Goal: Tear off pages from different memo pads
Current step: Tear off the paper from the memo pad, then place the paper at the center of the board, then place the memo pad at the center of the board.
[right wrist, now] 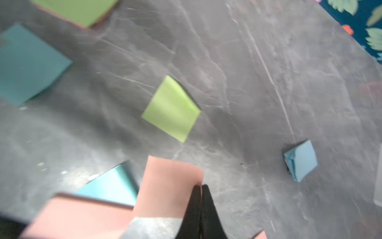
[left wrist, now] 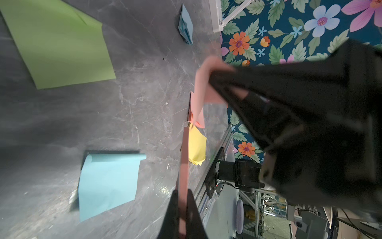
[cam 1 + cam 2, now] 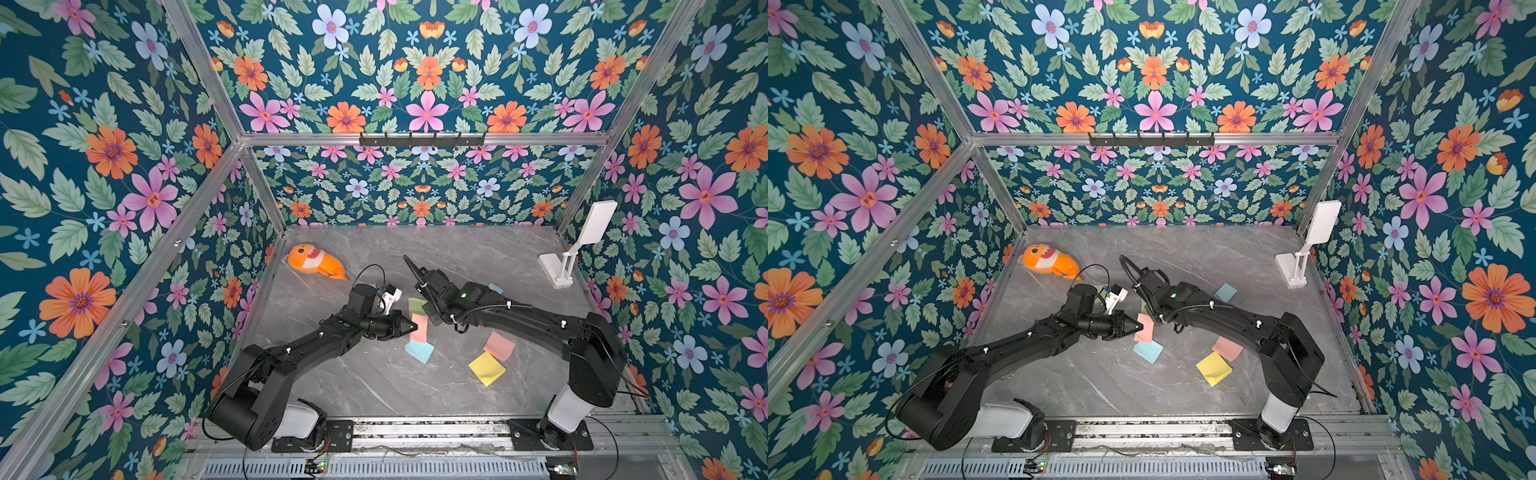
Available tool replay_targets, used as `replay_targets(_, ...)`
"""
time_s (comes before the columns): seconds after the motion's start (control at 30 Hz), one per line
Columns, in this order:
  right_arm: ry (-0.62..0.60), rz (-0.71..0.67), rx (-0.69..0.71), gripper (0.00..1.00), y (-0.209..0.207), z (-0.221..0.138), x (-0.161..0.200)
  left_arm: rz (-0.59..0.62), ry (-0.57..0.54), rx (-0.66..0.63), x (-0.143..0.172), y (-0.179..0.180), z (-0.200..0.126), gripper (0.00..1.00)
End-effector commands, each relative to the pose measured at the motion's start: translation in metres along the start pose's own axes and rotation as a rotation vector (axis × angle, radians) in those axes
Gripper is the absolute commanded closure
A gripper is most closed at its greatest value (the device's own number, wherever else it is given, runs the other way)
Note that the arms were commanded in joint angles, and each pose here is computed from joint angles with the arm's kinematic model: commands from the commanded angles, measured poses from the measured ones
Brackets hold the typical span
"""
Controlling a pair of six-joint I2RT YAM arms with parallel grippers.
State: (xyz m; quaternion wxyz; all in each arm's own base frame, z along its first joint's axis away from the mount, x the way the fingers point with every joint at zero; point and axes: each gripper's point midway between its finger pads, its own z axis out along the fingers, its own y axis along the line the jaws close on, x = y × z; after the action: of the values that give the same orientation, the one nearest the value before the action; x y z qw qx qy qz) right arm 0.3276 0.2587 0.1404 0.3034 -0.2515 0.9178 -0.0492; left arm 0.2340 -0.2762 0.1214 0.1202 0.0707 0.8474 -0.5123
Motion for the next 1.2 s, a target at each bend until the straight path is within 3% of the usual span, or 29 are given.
replay_targets(0.0, 0.004, 0.088, 0.039, 1.00, -0.023, 0.001, 0.001, 0.004, -0.010, -0.022, 0.002, 0.008, -0.003, 1.00)
replay_targets(0.13, 0.062, 0.090, 0.025, 1.00, -0.022, 0.014, 0.011, -0.012, -0.027, -0.068, 0.003, 0.021, -0.010, 1.00)
replay_targets(0.3, 0.257, 0.057, 0.070, 1.00, -0.014, 0.054, 0.053, -0.027, -0.029, -0.266, 0.013, 0.056, -0.027, 1.00)
replay_targets(0.43, 0.332, 0.102, -0.111, 0.81, 0.026, 0.065, 0.072, -0.090, -0.049, -0.329, 0.023, 0.071, -0.037, 1.00)
replay_targets(0.67, 0.344, 0.338, -0.552, 0.40, 0.061, 0.034, 0.063, -0.198, -0.053, -0.488, 0.044, 0.098, -0.056, 1.00)
replay_targets(0.73, 0.328, 0.360, -0.568, 0.37, 0.054, 0.023, 0.053, -0.214, -0.073, -0.547, 0.047, 0.102, -0.067, 1.00)
replay_targets(0.83, 0.233, 0.369, -0.454, 0.37, 0.028, 0.012, 0.035, -0.249, -0.101, -0.629, 0.058, 0.116, -0.081, 1.00)
replay_targets(0.93, 0.160, 0.367, -0.373, 0.38, 0.010, 0.010, 0.020, -0.285, -0.099, -0.619, 0.065, 0.122, -0.078, 1.00)
replay_targets(1.17, 0.110, 0.387, -0.443, 0.43, 0.027, 0.017, 0.011, -0.290, -0.038, -0.795, 0.073, 0.149, -0.089, 1.00)
